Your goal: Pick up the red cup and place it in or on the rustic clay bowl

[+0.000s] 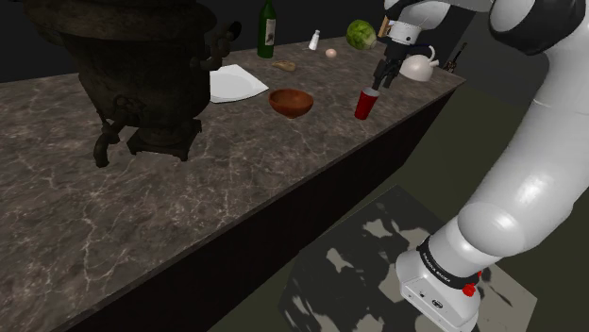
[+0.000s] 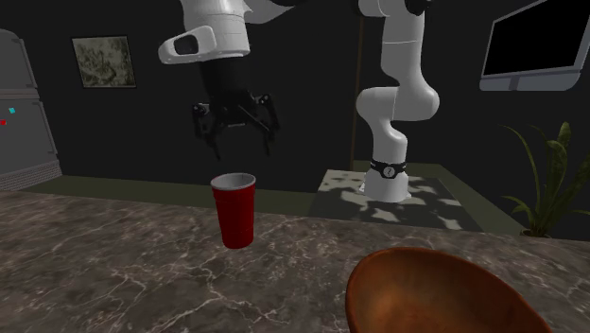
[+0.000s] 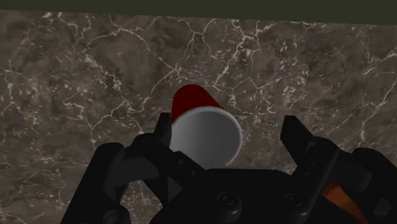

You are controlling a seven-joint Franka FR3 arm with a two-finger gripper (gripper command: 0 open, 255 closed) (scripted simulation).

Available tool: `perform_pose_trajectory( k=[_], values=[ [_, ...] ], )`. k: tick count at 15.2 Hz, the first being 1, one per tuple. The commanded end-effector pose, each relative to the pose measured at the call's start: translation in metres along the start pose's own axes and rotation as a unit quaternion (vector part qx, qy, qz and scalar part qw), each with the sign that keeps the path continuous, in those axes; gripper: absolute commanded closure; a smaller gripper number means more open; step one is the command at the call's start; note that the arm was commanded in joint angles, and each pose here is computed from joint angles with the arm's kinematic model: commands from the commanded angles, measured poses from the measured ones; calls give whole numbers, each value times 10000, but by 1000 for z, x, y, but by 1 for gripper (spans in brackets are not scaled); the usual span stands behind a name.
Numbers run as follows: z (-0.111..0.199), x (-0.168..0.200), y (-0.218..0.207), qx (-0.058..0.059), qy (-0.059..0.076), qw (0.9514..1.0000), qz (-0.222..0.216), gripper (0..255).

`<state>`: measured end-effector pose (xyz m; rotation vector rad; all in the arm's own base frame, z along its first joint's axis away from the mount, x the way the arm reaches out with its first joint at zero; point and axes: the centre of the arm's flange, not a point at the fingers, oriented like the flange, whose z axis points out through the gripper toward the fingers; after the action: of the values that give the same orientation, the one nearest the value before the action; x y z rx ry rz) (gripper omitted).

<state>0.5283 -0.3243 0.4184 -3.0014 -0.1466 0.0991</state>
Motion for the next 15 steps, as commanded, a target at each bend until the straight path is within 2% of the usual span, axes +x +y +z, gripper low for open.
perform_pose_trajectory(
  k=[1,4,11,15],
  values=[
    [4,15,23,10,37,10000,5,0],
    [9,30,48,20,74,10000,21,0],
    [49,31,48,20,74,10000,21,0],
    [49,31,48,20,74,10000,21,0]
  ],
)
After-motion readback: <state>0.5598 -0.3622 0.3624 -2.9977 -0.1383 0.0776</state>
